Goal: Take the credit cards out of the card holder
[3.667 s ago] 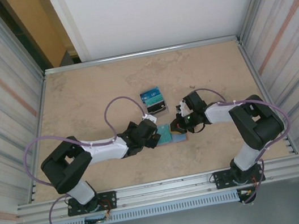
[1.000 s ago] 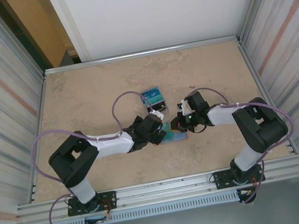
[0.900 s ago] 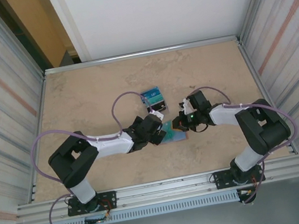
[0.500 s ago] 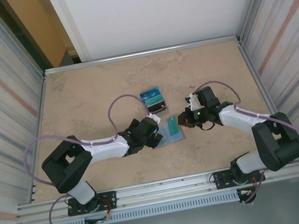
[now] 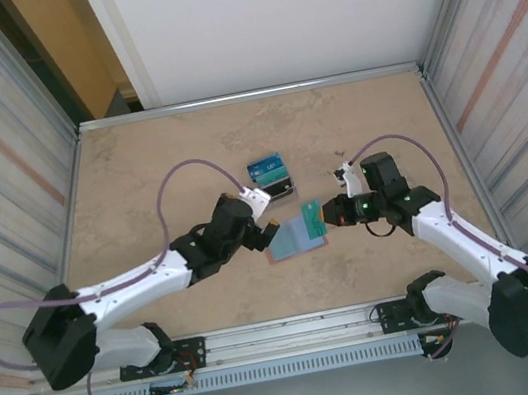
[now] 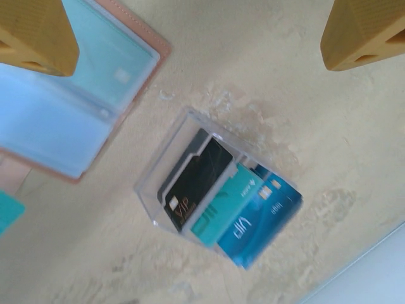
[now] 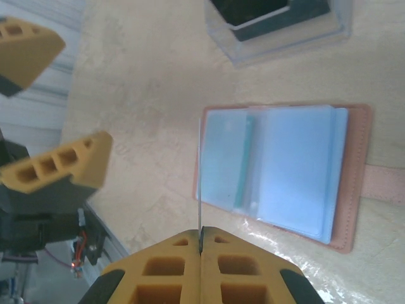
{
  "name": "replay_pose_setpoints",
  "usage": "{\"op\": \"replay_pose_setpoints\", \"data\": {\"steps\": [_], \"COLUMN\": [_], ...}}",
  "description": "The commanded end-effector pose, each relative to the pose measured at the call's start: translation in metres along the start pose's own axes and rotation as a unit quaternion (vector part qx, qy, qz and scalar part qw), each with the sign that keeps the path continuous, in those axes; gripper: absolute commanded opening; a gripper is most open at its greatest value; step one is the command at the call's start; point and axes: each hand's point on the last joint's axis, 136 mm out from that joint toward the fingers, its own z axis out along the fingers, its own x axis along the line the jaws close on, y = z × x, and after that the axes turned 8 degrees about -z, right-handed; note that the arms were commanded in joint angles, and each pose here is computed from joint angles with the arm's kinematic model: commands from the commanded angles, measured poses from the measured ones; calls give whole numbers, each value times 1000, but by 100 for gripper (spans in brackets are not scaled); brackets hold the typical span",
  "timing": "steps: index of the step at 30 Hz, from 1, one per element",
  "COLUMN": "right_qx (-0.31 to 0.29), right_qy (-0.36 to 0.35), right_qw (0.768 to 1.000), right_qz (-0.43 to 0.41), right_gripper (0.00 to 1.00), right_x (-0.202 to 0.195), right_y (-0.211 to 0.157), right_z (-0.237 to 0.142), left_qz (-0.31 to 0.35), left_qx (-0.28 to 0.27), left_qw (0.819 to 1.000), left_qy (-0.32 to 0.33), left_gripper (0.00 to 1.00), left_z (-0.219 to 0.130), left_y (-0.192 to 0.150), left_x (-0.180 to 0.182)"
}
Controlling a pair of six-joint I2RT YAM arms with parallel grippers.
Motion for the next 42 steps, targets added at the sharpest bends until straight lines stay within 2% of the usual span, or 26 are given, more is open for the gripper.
{"op": "replay_pose_setpoints", "data": {"steps": [1,6,10,13,20,23,27,29,30,32,33,36,38,39,42], "right_qx": [-7,-18,-8,17,59,68,71,73,72,72,71,64,49,40,0], "right_qy": [3,30,52,67,109,122,124,128,129,133,133,122,109,103,88], "right_qw": [997,987,976,966,938,931,927,925,925,923,923,925,930,933,943], "right_qz": [-73,-159,-212,-248,-323,-338,-347,-350,-351,-353,-354,-353,-347,-343,-321], "right_gripper": [0,0,0,0,0,0,0,0,0,0,0,4,21,27,35], "right_x": [20,55,77,89,120,128,132,134,135,137,137,134,130,128,120], "right_y": [7,14,15,11,-3,-6,-4,-3,-3,-1,0,4,10,14,27], "right_z": [-9,-18,-17,-9,-7,-8,-7,-7,-7,-6,-6,-5,-5,-5,-10], "left_qz": [-43,-68,-20,24,72,82,86,90,91,93,94,96,96,95,79], "left_qx": [-32,-68,-65,-57,-48,-37,-21,-15,-14,-11,-11,-17,-29,-34,-63], "left_qw": [998,985,970,955,928,914,902,896,894,894,895,897,903,908,926], "left_qy": [-42,-143,-232,-290,-363,-396,-423,-435,-438,-437,-436,-430,-417,-407,-364], "left_gripper": [99,98,96,88,75,66,44,37,32,10,2,0,0,0,0], "left_z": [-22,-53,-75,-86,-97,-99,-99,-99,-99,-97,-96,-95,-94,-93,-90], "left_y": [25,48,53,50,45,41,36,35,34,33,33,33,35,34,40], "left_x": [5,-1,-26,-45,-67,-77,-85,-88,-89,-89,-89,-88,-84,-82,-69]}}
